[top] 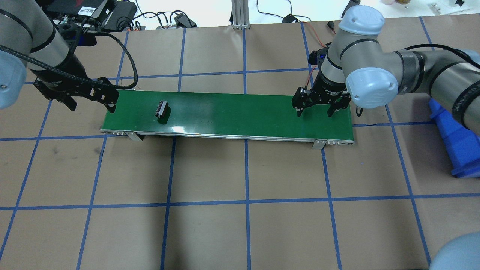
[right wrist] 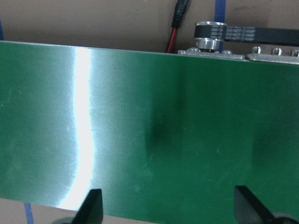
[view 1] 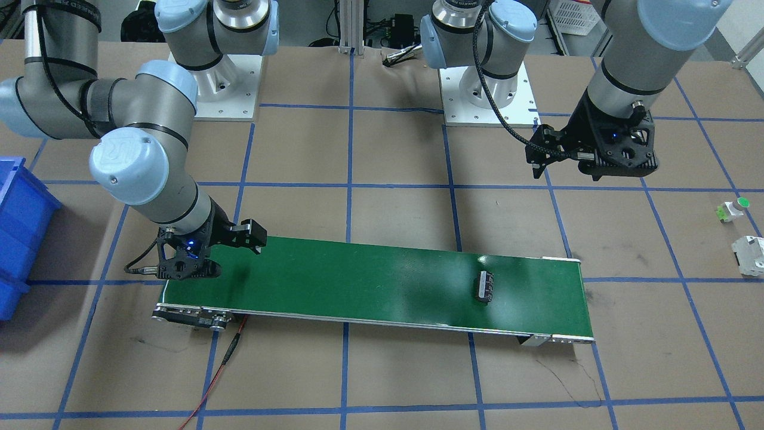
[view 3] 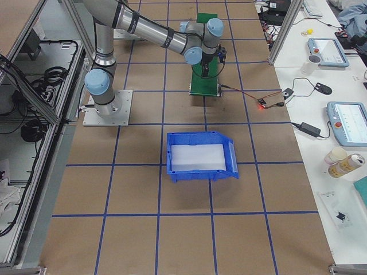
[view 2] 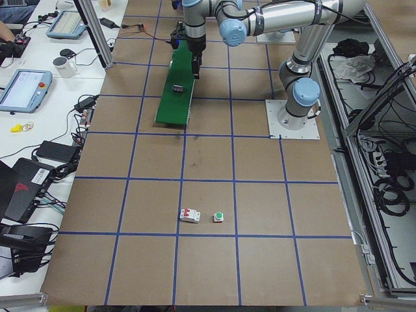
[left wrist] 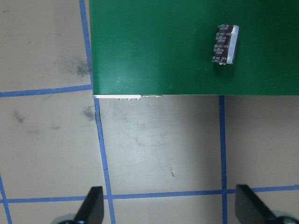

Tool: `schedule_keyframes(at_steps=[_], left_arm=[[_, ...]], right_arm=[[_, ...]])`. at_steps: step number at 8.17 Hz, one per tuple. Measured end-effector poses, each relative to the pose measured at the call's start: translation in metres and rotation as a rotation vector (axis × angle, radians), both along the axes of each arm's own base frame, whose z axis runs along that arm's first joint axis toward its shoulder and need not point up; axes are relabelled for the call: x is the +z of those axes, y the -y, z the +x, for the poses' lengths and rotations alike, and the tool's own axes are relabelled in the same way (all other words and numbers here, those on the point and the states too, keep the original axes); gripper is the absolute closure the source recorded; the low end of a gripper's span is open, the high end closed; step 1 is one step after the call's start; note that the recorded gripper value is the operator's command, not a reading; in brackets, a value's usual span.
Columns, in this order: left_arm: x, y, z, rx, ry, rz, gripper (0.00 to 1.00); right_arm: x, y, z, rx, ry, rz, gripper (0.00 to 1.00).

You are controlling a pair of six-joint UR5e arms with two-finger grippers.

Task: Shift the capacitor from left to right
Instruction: 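Hold the right gripper open at the belt end as the capacitor approaches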

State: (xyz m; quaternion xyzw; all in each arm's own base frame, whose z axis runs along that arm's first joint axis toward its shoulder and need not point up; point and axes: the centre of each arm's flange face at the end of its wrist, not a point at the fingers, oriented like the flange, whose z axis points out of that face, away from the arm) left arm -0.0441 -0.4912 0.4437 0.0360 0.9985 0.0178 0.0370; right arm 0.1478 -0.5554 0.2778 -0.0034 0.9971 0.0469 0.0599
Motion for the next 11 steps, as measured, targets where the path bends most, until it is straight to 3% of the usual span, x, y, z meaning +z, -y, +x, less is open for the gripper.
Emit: schedule_keyframes(at_steps=[11], left_arm=[[-0.0065, -0.0009, 0.0004, 0.001, 0.000, 0.033, 0.00]], right_arm=[[-0.0019, 0.0014, 0.0000, -0.003, -0.004, -0.003, 0.00]])
